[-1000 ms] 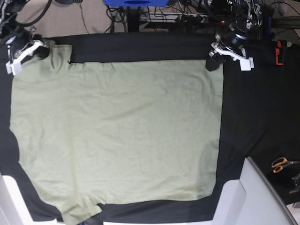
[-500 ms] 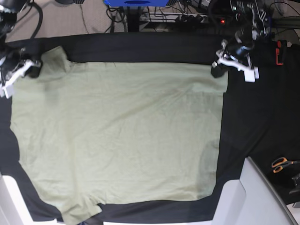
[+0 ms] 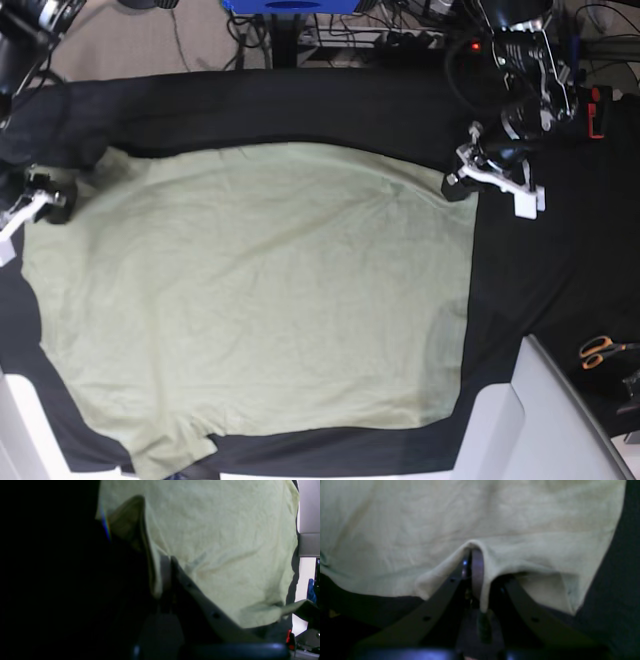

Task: Fold the T-shirt properly
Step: 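Lift the shoulder edge with both grippers and fold it toward the hem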

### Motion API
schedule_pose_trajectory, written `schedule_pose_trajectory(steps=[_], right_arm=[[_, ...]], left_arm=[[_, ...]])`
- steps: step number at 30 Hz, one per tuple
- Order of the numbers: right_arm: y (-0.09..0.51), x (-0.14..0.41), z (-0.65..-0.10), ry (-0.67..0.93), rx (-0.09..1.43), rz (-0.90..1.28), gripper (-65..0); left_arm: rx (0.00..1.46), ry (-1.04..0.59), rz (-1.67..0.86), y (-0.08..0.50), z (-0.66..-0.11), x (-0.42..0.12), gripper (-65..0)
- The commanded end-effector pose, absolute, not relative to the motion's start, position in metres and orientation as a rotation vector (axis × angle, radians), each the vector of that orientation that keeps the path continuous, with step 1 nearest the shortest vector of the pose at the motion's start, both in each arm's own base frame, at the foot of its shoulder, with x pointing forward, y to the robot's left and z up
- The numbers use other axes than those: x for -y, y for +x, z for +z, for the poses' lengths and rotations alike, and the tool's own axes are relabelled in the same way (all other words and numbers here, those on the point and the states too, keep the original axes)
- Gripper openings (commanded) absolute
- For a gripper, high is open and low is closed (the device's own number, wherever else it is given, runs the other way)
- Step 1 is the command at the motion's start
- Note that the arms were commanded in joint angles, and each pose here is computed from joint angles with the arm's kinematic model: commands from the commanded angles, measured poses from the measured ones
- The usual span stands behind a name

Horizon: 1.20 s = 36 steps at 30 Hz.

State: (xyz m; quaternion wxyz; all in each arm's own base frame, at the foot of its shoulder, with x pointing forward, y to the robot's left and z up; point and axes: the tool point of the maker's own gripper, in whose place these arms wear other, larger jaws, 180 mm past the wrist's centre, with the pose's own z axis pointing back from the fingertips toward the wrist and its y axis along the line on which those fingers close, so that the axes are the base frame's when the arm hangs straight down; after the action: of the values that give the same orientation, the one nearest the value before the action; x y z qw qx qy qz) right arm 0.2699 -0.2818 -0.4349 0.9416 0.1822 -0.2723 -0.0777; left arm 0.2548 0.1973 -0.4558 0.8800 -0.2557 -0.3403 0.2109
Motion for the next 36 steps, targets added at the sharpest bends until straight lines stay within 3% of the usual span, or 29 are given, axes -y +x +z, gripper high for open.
schedule_pose_trajectory(steps=[1, 8, 36], right_arm=[[0.285, 0.295, -0.420, 0.360, 0.608, -0.154, -64.8], [0.309, 0.301, -0.415, 0.390, 0.649, -0.188, -64.8], [0.395, 0.294, -0.382, 0.473, 0.857, -0.210, -64.8]], left_arm=[[0.759, -0.551, 0.416, 0.271, -0.442, -0.196, -65.0], [0.697, -0.575, 0.453, 0.302, -0.449, -0.175, -65.0], [0.718, -0.567, 0.434, 0.370, -0.437, -0.177, -65.0]])
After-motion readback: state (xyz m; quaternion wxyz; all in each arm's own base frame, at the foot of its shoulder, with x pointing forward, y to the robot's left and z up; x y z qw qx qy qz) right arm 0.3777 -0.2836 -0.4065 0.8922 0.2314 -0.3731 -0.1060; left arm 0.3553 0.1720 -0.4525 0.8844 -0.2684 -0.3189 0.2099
